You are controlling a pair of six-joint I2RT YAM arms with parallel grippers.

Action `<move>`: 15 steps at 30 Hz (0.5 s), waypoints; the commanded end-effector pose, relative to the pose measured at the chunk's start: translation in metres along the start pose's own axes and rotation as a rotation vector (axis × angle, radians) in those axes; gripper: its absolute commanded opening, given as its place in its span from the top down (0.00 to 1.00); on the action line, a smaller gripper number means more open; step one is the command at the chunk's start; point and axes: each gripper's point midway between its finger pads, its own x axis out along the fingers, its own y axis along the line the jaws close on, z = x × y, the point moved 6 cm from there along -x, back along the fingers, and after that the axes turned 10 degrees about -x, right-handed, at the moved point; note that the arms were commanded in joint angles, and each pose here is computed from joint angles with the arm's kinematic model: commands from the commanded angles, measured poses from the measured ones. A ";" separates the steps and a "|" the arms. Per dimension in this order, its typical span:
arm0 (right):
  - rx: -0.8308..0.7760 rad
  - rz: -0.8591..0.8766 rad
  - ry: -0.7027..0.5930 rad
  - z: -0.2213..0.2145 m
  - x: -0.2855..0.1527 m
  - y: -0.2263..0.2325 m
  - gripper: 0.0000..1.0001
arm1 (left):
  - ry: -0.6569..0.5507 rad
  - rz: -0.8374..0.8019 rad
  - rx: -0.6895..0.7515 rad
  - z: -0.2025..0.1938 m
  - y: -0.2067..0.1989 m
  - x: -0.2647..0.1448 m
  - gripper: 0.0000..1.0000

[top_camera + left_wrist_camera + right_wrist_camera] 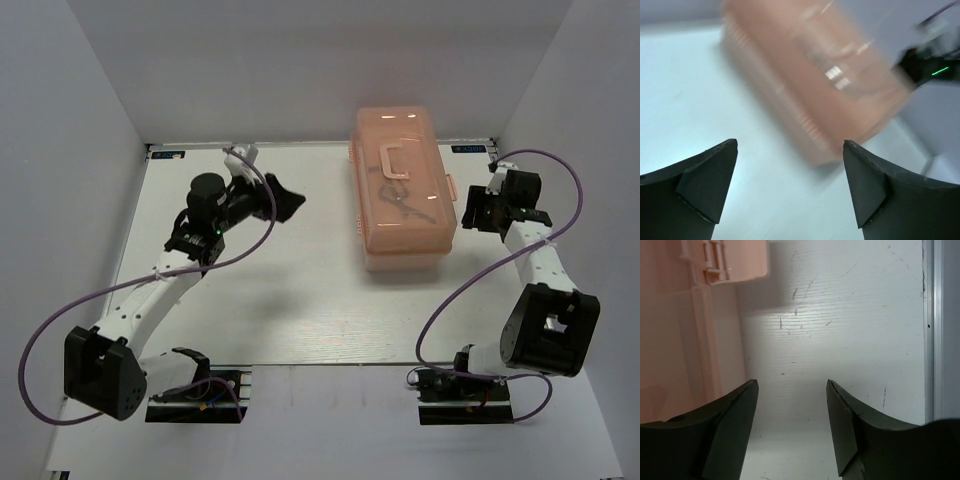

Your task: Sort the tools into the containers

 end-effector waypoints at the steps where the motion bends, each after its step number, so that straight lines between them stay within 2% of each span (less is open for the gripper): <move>1: -0.049 0.036 -0.041 0.001 -0.022 0.005 0.31 | 0.180 0.327 0.073 -0.046 0.049 -0.040 0.00; 4: -0.118 0.070 -0.102 -0.008 -0.052 0.017 0.10 | 0.201 0.471 0.110 -0.051 0.061 -0.055 0.00; 7: -0.008 0.116 -0.091 -0.033 -0.063 0.034 0.10 | 0.202 0.516 0.124 -0.052 0.063 -0.066 0.00; 9: 0.032 0.164 -0.130 -0.037 -0.075 0.045 0.10 | 0.196 0.525 0.127 -0.052 0.062 -0.071 0.00; 10: 0.038 0.177 -0.128 -0.051 -0.076 0.050 0.10 | 0.187 0.521 0.129 -0.050 0.061 -0.072 0.00; 12: 0.019 0.219 -0.203 -0.051 -0.091 0.059 0.10 | 0.168 0.499 0.146 -0.047 0.056 -0.076 0.00; 14: 0.003 0.246 -0.204 -0.066 -0.089 0.065 0.10 | 0.156 0.493 0.149 -0.048 0.055 -0.078 0.00; 15: -0.013 0.254 -0.248 -0.065 -0.095 0.067 0.10 | 0.158 0.492 0.159 -0.047 0.055 -0.079 0.00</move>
